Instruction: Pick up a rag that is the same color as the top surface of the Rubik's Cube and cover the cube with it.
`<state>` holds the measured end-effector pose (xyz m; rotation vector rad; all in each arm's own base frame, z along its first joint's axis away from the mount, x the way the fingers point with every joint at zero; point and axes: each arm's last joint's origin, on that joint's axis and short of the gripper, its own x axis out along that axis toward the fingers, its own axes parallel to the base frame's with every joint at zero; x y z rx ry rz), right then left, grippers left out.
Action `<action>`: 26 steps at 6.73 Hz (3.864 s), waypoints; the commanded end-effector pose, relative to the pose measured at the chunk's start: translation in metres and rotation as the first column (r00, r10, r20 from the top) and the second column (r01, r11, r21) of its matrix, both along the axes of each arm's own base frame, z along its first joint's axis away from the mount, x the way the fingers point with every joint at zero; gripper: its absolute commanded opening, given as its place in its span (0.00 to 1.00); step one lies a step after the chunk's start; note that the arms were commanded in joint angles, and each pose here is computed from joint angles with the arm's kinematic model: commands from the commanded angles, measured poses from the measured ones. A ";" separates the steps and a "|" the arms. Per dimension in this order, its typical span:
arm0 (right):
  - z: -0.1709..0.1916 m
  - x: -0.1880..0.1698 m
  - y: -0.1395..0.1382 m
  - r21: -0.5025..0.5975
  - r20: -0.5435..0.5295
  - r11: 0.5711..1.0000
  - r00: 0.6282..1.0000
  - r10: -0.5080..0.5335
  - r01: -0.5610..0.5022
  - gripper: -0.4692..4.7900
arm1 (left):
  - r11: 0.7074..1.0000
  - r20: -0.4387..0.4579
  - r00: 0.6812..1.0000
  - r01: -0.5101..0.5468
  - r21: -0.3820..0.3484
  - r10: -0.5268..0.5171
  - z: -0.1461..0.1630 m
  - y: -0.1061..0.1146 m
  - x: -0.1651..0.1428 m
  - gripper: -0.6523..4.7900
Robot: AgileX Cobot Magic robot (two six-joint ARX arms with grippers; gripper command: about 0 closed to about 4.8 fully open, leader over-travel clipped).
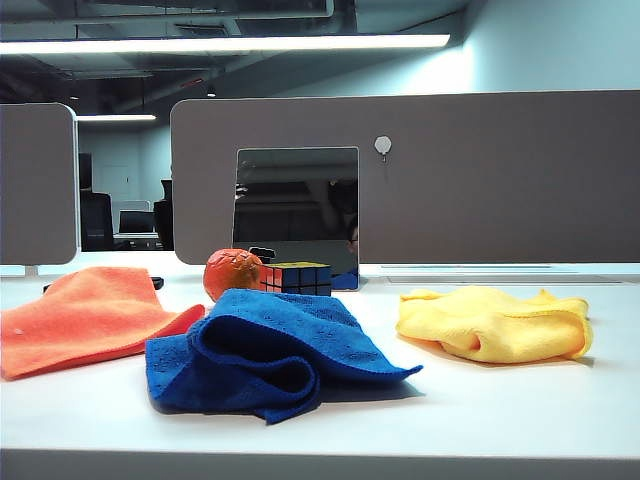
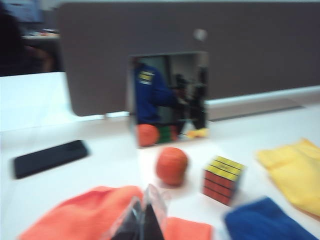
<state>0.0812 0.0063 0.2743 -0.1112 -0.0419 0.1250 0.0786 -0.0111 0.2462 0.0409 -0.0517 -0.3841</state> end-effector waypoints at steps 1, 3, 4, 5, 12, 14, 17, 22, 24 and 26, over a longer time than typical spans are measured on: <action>0.058 0.025 0.005 0.014 -0.140 0.991 0.981 0.135 -0.135 0.08 | 0.993 -0.076 0.991 0.110 -0.049 -0.113 0.000 -0.003 -0.003 0.11; 0.059 0.090 0.010 0.131 -0.364 0.979 0.911 0.195 -0.157 0.08 | 0.981 -0.187 0.965 0.194 0.030 -0.185 0.051 -0.005 0.029 0.11; 0.055 0.104 0.012 0.140 -0.372 0.973 0.902 0.221 -0.181 0.08 | 0.976 -0.207 0.957 0.217 0.033 -0.205 0.049 -0.008 0.036 0.11; 0.030 0.146 0.014 0.153 -0.434 0.970 0.869 0.237 -0.188 0.08 | 0.956 -0.204 0.943 0.283 0.073 -0.264 0.046 -0.034 0.055 0.11; -0.050 0.206 0.058 0.199 -0.629 0.932 0.690 0.359 -0.304 0.49 | 0.971 -0.208 0.958 0.218 0.094 -0.195 0.033 -0.068 0.096 0.11; -0.079 0.214 0.058 0.160 -0.730 0.958 0.624 0.277 -0.238 0.73 | 0.971 -0.208 0.958 0.218 0.095 -0.195 0.033 -0.068 0.096 0.11; -0.095 0.222 0.055 0.053 -0.764 0.990 0.632 0.126 -0.134 0.73 | 0.971 -0.209 0.958 0.218 0.095 -0.195 0.033 -0.068 0.096 0.11; -0.116 0.228 0.057 0.071 -0.801 0.986 0.581 0.145 -0.148 0.09 | 0.971 -0.210 0.958 0.218 0.095 -0.195 0.033 -0.068 0.096 0.11; -0.063 0.220 0.058 0.125 -0.629 0.966 0.735 0.253 -0.226 0.09 | 0.971 -0.210 0.958 0.218 0.095 -0.195 0.033 -0.068 0.096 0.11; -0.019 0.208 0.062 0.248 -0.427 0.897 0.790 0.440 -0.366 0.09 | 0.971 -0.210 0.958 0.218 0.095 -0.195 0.033 -0.068 0.096 0.11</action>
